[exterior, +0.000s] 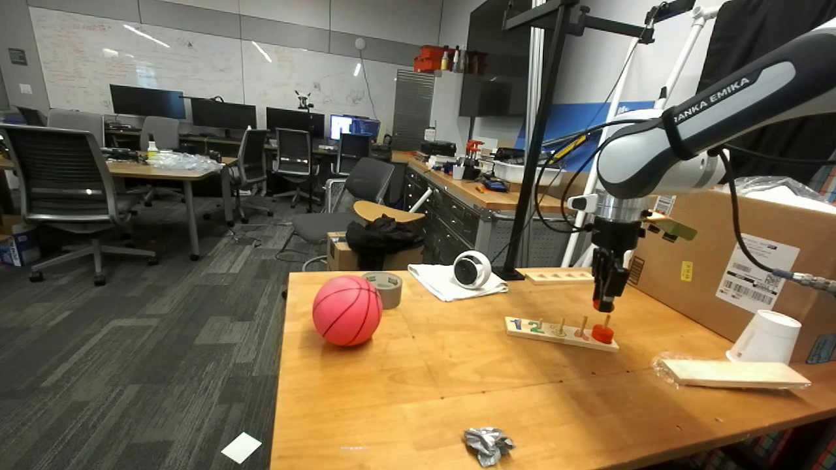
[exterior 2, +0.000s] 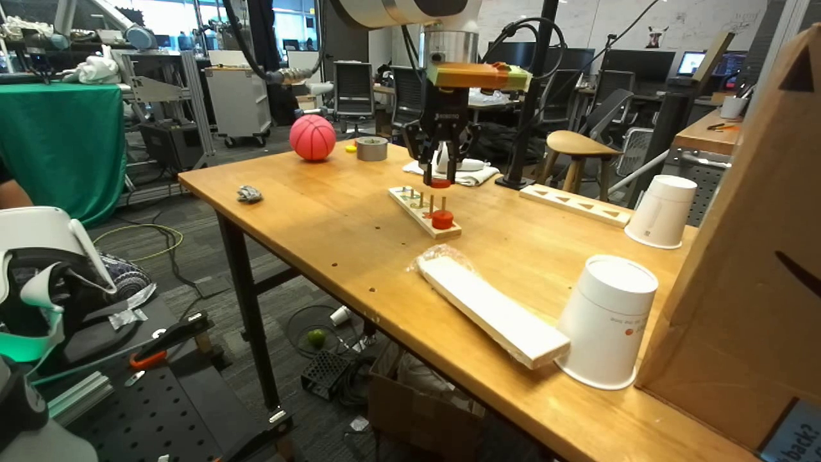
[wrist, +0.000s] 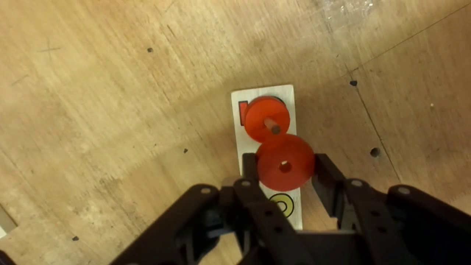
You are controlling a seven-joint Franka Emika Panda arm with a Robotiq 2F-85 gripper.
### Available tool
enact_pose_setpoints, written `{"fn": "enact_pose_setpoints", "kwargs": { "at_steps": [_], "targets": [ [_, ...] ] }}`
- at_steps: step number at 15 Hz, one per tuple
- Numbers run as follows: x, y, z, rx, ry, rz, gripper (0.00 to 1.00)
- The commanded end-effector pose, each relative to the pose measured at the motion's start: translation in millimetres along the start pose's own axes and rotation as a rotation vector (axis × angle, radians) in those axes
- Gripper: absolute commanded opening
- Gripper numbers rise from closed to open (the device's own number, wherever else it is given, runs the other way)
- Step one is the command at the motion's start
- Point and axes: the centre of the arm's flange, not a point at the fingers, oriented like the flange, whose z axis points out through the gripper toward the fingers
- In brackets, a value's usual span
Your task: Move all the orange blocks one at a time to the first right position
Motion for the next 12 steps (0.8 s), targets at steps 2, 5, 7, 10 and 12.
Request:
{"fn": "enact_pose_setpoints", "kwargs": {
  "at_steps": [2, 5, 7, 10, 12],
  "targets": [
    [-17.3, -14.5, -1.4, 0.001, 0.008, 0.033, 0.17],
    [-18.4, -10.1, 9.0, -0.011, 0.029, 0.007, 0.17],
    [-17.1, -6.9, 13.6, -0.031, 0.034, -0.016, 0.17],
    [-16.4, -2.8, 15.1, -0.055, 0.04, -0.046, 0.17],
    [-16.7, -0.9, 14.7, -0.064, 0.042, -0.058, 0.17]
  ]
}}
